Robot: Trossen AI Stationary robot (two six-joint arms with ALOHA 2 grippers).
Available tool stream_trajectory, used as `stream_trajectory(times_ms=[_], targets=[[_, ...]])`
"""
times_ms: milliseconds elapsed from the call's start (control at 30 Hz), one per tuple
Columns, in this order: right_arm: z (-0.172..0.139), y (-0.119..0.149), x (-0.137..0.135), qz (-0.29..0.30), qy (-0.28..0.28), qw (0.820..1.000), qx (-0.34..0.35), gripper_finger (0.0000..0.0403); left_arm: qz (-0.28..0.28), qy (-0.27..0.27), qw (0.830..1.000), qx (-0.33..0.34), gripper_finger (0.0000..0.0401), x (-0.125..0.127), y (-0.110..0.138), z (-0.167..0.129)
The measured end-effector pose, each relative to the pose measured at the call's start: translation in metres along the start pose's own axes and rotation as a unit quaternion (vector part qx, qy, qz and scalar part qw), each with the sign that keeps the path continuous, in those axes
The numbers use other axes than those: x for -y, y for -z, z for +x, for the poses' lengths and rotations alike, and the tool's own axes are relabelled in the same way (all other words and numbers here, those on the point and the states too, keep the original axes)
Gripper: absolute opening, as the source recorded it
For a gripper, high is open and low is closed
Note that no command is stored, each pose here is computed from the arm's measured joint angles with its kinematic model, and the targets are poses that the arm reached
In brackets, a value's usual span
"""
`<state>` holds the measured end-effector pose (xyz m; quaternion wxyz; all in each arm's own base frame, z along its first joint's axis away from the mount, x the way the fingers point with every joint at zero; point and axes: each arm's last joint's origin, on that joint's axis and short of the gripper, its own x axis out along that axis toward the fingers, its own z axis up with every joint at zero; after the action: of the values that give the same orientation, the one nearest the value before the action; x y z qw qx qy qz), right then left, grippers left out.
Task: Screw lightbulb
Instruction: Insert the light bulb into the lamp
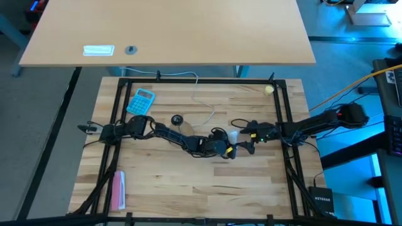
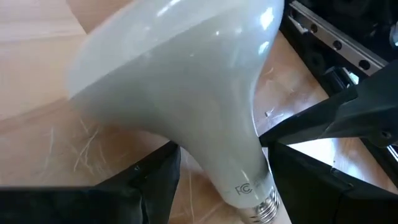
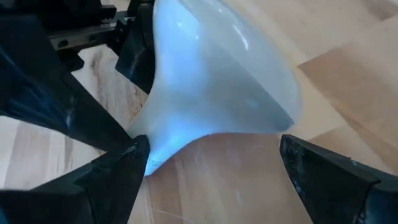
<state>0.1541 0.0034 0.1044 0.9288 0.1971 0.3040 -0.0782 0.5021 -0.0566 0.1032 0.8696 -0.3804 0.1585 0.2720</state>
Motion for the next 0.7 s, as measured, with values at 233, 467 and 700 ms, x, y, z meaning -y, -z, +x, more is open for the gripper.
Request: stream_trajectory(times_ms=[233,467,700], targets=[[0.003,0.004,0.0,-0.013,-0.013,1.0,-0.02,0.037,0.01,0.002,1.0,0.0,0.0233,0.003,-0.001,-0.004],[0.009,0.003,0.0,-0.004,-0.012,1.0,-0.01,0.037,0.01,-0.005,1.0,0.007,0.0233,-0.002,-0.002,0.001],[0.018,0.003,-0.001,0.009,-0.016,1.0,0.009,0.037,0.003,-0.007,1.0,0.011,0.0233,-0.004,-0.006,0.003]])
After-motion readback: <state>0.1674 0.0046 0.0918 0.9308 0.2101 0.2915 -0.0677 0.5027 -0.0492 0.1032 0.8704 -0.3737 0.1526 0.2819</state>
